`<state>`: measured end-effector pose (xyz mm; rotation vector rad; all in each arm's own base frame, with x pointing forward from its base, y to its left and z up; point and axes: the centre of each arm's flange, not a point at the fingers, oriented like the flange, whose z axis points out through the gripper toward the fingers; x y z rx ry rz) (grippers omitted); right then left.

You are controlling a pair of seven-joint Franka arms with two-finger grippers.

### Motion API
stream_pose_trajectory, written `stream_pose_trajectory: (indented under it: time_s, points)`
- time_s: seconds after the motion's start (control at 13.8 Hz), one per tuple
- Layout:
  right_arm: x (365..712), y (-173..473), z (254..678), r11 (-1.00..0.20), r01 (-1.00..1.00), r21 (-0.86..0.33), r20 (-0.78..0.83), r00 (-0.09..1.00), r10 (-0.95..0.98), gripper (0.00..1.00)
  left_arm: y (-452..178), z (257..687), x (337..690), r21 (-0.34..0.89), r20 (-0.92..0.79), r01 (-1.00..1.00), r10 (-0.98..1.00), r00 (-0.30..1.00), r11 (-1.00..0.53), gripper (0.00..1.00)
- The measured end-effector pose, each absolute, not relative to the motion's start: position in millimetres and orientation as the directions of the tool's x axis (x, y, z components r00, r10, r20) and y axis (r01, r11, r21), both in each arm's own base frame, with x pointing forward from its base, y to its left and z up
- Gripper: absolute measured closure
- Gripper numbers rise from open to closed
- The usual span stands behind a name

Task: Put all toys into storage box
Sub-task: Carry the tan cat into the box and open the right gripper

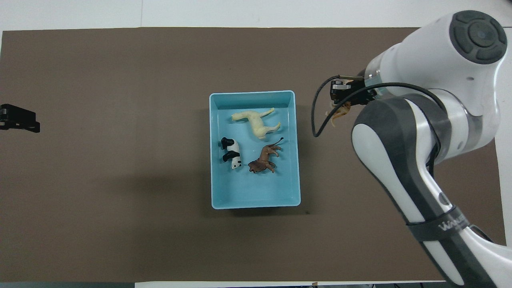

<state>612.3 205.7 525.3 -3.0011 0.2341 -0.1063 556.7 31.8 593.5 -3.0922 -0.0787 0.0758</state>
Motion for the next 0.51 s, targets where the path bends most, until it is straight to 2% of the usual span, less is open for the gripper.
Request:
stream_pose_trajectory:
  time_s: [0.22,0.51]
  points:
    - [602,292,536,-0.981,-0.1,-0.164,0.09,0.989,-0.116,0.67,28,600,560,-0.044,-0.033,0.045,0.046,0.998,-0.998,0.0]
    - [593,362,500,-0.982,-0.019,-0.19,0.135,0.99,-0.045,0.67,24,601,562,-0.008,-0.028,0.046,0.046,0.999,-0.999,0.0]
